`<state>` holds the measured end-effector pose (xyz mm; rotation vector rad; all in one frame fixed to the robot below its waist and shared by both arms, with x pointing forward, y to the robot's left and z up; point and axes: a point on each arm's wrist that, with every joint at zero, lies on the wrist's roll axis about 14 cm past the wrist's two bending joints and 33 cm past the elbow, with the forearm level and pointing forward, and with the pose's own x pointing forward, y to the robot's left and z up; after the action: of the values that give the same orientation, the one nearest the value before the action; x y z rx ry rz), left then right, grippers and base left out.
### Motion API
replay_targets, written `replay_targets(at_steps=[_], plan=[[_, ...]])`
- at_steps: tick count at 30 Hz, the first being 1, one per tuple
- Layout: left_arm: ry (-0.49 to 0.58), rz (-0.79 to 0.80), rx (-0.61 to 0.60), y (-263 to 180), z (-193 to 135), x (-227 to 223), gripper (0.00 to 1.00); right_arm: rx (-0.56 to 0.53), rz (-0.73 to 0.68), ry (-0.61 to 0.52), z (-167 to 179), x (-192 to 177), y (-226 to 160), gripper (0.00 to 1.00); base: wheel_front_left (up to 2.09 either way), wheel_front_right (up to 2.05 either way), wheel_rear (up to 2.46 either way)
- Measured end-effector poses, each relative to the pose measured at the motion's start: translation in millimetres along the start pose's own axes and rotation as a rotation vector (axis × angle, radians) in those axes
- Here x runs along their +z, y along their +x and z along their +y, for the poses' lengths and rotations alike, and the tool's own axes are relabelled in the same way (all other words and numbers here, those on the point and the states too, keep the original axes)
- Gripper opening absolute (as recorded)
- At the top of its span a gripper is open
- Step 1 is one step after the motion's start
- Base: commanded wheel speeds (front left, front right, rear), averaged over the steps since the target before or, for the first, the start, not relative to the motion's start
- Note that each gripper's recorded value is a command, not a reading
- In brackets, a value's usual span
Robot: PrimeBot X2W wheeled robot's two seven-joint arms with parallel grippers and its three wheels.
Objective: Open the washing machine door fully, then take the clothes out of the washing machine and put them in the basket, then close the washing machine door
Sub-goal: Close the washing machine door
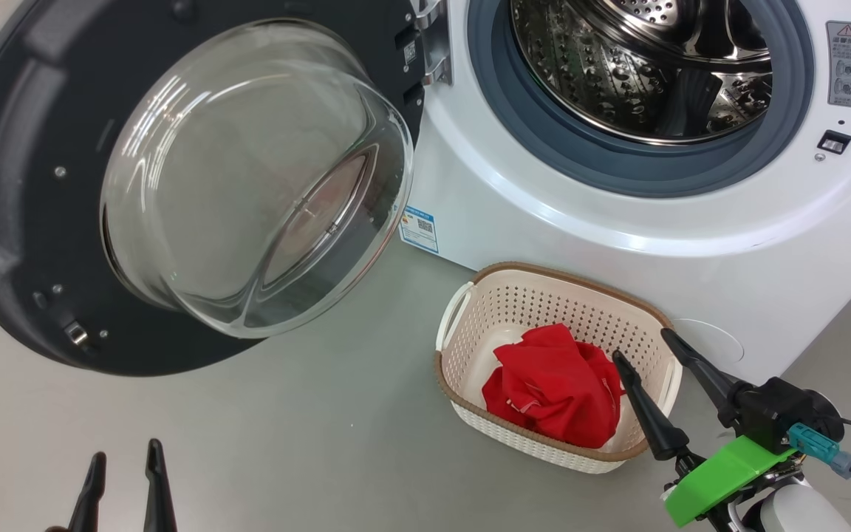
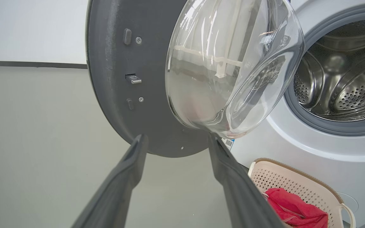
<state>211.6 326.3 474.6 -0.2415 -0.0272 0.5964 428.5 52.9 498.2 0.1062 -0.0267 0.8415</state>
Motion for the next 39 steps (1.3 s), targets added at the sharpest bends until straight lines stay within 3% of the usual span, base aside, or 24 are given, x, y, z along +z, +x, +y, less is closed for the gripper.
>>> replay_targets(at_steps=[14,15,16,17,22,34,39], plan=[[-0.013,-0.009,-0.006,-2,-2,2,1.0,-0.001,-0.005,-0.005,0,3,-1,1.0,0.0,0.0,0.0],[-0.013,-0.014,-0.007,-2,-2,4,0.76,-0.001,-0.006,-0.005,0,3,-1,1.0,0.0,0.0,0.0],[-0.023,-0.023,-0.005,-2,-2,6,0.42,-0.001,-0.006,-0.005,0,3,-1,1.0,0.0,0.0,0.0],[-0.033,-0.034,-0.004,-1,-2,10,0.0,-0.001,-0.007,-0.005,1,4,-1,1.0,0.0,0.0,0.0],[-0.057,-0.139,0.003,6,1,43,0.0,0.0,-0.009,-0.002,1,4,0,1.0,0.0,0.0,0.0],[-0.098,-0.545,-0.051,45,9,183,0.0,-0.005,-0.01,0.004,-1,3,0,1.0,0.0,0.0,0.0],[-0.196,-0.668,-0.048,65,34,238,0.0,-0.013,-0.01,0.008,-4,2,-1,1.0,0.0,0.0,0.0]])
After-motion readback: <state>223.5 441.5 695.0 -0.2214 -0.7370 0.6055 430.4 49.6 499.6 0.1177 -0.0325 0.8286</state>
